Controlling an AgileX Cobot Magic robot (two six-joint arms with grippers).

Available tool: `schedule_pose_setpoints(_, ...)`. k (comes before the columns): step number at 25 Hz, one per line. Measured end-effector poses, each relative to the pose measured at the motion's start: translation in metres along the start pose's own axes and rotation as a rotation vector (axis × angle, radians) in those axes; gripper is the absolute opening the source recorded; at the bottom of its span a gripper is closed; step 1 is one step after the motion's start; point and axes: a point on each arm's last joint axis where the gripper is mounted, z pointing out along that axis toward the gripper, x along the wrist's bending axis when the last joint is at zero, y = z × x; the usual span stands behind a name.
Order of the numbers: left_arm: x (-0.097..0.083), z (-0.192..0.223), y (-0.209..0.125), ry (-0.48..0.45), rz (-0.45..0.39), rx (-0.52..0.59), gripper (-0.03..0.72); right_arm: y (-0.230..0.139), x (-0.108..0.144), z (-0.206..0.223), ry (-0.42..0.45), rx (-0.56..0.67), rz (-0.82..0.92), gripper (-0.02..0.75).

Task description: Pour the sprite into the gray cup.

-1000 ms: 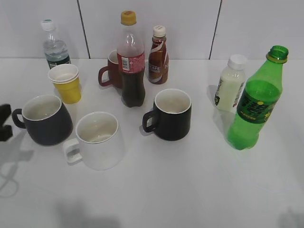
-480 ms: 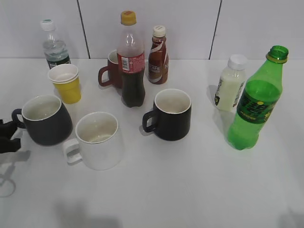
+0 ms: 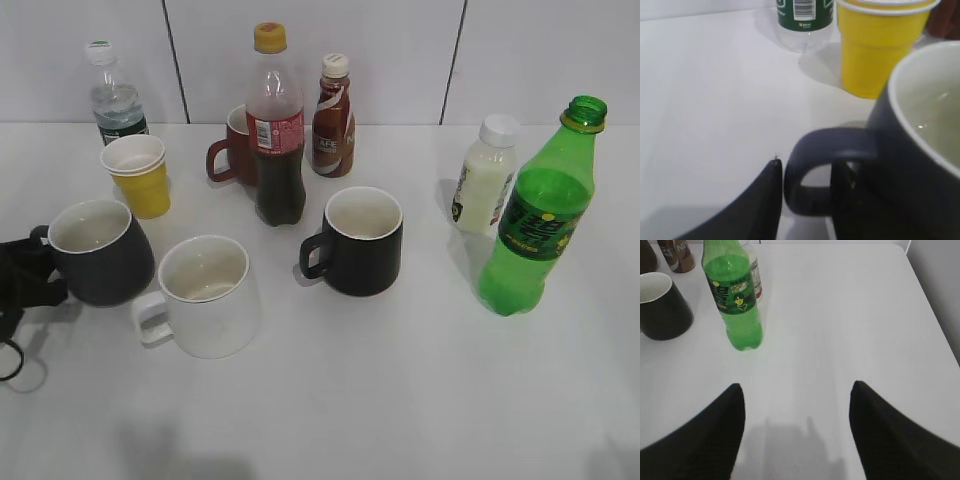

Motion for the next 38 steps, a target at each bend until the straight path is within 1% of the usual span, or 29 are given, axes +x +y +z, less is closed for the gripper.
schedule_pose_setpoints(7,0.0,0.006,0.004,-0.012,0.008,-0.036,0.25,0.0,0.0,0.0,0.001,0.0,0.001,0.489)
schedule_pose_setpoints(11,-0.001,0.016,0.009,-0.067,0.055,-0.031,0.247,0.0,0.0,0.0,0.001,0.0,0.001,0.489)
schedule_pose_setpoints(12,-0.002,0.018,0.01,-0.077,0.064,-0.03,0.238,0.0,0.0,0.0,0.001,0.0,0.001,0.489)
schedule_pose_setpoints(14,-0.001,0.021,0.012,-0.079,0.073,-0.029,0.189,0.0,0.0,0.0,0.001,0.0,0.001,0.489)
schedule_pose_setpoints(16,0.0,0.023,0.012,-0.076,0.08,-0.021,0.087,0.0,0.0,0.0,0.001,0.0,0.001,0.489)
schedule_pose_setpoints(17,0.0,0.024,0.011,-0.074,0.083,-0.006,0.055,0.0,0.0,0.0,0.002,0.0,0.002,0.489)
schedule_pose_setpoints(20,0.0,0.025,0.012,-0.078,0.089,-0.008,0.053,0.0,0.001,0.0,0.008,0.001,0.006,0.489)
schedule_pose_setpoints(24,-0.001,0.02,0.014,-0.078,0.098,0.001,0.053,0.001,0.005,0.0,0.057,-0.006,0.036,0.489)
schedule_pose_setpoints(26,-0.002,0.01,0.019,-0.073,0.108,0.004,0.053,0.01,0.007,0.002,0.076,-0.021,0.042,0.489)
schedule_pose_setpoints(27,-0.003,0.004,0.022,-0.072,0.112,-0.001,0.053,0.019,0.008,0.006,0.083,-0.06,0.036,0.489)
schedule_pose_setpoints(29,-0.005,-0.01,0.033,-0.067,0.123,-0.039,0.053,0.036,0.01,0.019,0.089,-0.132,0.021,0.489)
schedule_pose_setpoints(30,-0.006,-0.017,0.039,-0.059,0.126,-0.058,0.053,0.048,0.012,0.029,0.098,-0.197,0.014,0.489)
schedule_pose_setpoints(32,-0.008,-0.032,0.047,-0.044,0.131,-0.086,0.053,0.062,0.015,0.056,0.114,-0.238,0.015,0.489)
schedule_pose_setpoints(34,-0.01,-0.045,0.056,-0.033,0.138,-0.124,0.053,0.067,0.018,0.091,0.129,-0.22,0.046,0.489)
schedule_pose_setpoints(35,-0.01,-0.05,0.059,-0.03,0.135,-0.133,0.053,0.063,0.018,0.109,0.121,-0.183,0.047,0.489)
schedule_pose_setpoints(38,-0.011,-0.062,0.072,-0.018,0.114,-0.168,0.053,0.047,0.015,0.152,0.068,-0.091,0.078,0.49)
